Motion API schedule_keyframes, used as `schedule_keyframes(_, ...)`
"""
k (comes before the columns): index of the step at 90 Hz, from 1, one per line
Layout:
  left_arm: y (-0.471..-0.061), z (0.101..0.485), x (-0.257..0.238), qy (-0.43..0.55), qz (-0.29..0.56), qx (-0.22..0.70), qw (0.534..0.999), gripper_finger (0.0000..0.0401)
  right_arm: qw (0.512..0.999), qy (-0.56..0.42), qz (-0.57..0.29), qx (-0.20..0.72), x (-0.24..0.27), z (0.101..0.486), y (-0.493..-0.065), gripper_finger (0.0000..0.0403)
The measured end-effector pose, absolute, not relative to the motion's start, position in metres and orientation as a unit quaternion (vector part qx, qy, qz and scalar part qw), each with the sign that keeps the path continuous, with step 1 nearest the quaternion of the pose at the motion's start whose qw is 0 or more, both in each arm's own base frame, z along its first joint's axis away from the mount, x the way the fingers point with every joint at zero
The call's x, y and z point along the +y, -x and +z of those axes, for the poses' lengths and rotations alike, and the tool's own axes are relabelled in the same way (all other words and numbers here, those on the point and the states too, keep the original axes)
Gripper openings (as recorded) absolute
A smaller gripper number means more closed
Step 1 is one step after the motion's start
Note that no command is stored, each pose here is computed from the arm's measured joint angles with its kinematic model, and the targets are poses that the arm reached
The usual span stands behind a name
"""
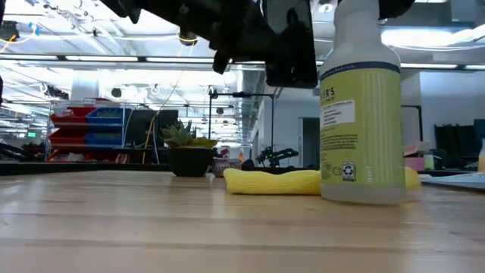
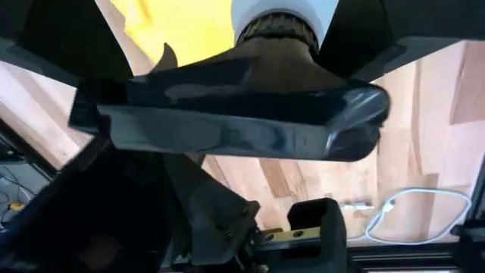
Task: Apply microfiber cloth
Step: Spray the front side of the cellphone using a spray bottle
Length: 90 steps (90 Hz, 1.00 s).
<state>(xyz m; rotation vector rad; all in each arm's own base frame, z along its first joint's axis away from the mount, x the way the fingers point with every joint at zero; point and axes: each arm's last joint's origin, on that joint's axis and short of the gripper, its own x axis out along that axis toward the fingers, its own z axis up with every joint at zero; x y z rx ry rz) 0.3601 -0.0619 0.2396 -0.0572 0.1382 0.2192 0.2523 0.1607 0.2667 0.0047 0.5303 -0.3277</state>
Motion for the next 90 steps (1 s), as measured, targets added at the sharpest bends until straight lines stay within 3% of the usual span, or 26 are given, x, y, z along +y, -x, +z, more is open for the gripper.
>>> schedule_keyframes(35, -0.361, 0.244, -0.063, -0.006, 0.083, 0.052, 0.995, 0.0013, 0.96, 0.022, -0.116, 0.256, 0.164, 0.269, -0.26, 0.0383)
schedule_keyframes(77, -0.361, 0.243, -0.063, -0.022, 0.082, 0.056, 0.995, 0.0013, 0.966, 0.011, -0.111, 0.233, 0.163, 0.246, -0.258, 0.0334)
schedule_keyframes(90, -0.363, 0.244, -0.056, -0.051, 0.032, 0.052, 0.997, 0.0013, 0.97, 0.014, -0.077, 0.23, 0.165, 0.248, -0.261, 0.0331)
